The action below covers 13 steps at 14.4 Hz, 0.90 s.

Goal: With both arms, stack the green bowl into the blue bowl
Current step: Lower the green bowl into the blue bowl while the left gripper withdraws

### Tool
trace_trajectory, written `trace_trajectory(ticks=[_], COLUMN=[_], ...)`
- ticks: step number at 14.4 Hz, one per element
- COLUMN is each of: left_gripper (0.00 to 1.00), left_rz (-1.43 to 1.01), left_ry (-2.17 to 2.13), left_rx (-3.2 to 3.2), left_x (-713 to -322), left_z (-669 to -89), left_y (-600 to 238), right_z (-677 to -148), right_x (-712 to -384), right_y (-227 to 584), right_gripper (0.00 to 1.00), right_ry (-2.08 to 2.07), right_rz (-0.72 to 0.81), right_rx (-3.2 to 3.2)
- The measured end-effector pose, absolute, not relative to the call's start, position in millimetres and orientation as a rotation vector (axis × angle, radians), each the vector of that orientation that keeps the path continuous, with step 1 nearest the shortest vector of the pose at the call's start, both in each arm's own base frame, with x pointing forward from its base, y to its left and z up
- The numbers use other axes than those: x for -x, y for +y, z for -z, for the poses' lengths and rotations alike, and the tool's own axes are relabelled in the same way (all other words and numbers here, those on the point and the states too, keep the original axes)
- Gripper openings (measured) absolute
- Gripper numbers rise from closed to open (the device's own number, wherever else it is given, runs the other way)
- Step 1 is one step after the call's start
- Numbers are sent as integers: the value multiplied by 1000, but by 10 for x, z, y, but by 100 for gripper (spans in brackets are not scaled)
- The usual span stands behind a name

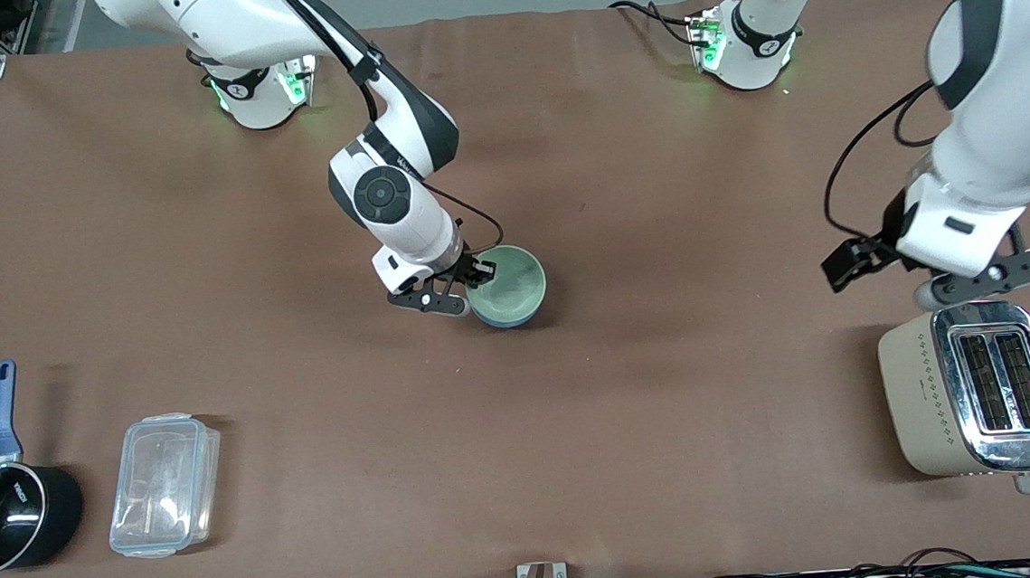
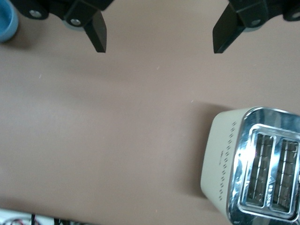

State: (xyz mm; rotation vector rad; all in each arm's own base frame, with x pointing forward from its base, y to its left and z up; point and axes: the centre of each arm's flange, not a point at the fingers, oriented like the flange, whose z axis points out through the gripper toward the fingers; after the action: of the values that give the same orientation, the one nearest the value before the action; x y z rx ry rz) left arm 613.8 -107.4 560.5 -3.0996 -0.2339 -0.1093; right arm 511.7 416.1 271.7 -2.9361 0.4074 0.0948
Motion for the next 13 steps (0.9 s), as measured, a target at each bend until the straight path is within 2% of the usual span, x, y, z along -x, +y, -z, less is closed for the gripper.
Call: trace_trajectory(ticks=[5, 10, 12, 13], left_gripper=[100, 100, 100, 100], left_rz=[-10, -6, 0, -10], left_ry=[1, 57, 82, 89], left_rx=[3107, 3091, 3091, 3093], left_x=[-5922, -5676, -5640, -5629], left_z=[-5978, -6317, -6357, -6343], left_y=[-546, -518, -564, -586], right_z=[-2611, -2527, -2515, -2512], right_x=[-5117, -5141, -5144, -5146], right_y=[4149, 4140, 4136, 4134], right_gripper=[8, 8, 15, 29], right_ry=[410, 418, 420, 421], right_rz=[-105, -93, -93, -93], right_rx=[2946, 2939, 2939, 2940])
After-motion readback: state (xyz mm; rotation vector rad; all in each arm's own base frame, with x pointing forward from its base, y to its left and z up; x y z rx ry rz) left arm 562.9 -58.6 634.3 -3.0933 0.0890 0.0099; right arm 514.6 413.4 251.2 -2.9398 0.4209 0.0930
